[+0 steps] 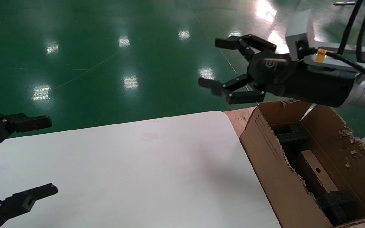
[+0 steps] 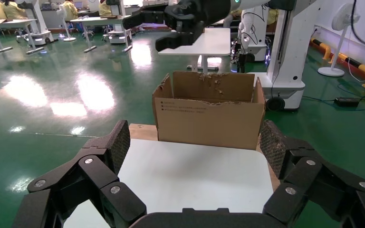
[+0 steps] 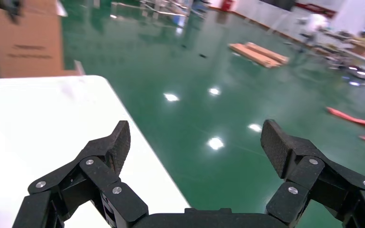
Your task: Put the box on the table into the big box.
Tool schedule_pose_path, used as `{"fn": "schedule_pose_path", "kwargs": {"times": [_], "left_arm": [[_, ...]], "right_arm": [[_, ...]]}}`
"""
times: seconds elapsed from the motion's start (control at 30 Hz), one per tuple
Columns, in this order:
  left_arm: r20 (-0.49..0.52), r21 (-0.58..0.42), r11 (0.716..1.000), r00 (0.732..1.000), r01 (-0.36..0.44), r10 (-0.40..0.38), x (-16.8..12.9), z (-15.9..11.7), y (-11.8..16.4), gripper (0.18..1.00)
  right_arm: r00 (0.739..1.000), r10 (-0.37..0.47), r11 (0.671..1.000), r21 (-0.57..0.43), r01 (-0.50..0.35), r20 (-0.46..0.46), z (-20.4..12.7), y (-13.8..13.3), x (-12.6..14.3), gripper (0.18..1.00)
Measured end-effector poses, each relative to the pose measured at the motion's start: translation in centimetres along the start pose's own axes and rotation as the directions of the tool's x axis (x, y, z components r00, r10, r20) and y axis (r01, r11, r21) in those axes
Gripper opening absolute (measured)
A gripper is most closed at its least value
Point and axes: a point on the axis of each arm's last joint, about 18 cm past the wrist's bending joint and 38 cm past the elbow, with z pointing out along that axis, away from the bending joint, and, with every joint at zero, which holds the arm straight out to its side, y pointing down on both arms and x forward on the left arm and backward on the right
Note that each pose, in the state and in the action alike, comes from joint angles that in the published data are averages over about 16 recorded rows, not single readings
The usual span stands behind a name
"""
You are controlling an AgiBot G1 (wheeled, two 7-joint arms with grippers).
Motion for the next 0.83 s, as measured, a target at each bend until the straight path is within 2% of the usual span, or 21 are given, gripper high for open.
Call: {"fn": "schedule_pose_path", "kwargs": {"times": [0.23, 0.53, 0.83], "left_arm": [[0.0, 0.0, 1.0, 1.0, 0.0, 0.0, 0.0, 0.0, 0.0, 1.001], [0.0, 0.0, 1.0, 1.0, 0.0, 0.0, 0.0, 0.0, 0.0, 1.001], [0.0, 0.0, 1.0, 1.0, 0.0, 0.0, 0.0, 0.0, 0.0, 1.001]], "right_arm": [[0.992, 0.014, 0.998, 0.056, -0.021, 0.124, 2.3, -1.3, -2.1, 1.001], [0.966, 0.023, 0.993, 0.106, -0.052, 0.256, 4.3, -2.5, -4.7, 1.001], [0.947, 0.027, 0.99, 0.125, -0.07, 0.319, 4.9, -2.9, -6.2, 1.001]]}}
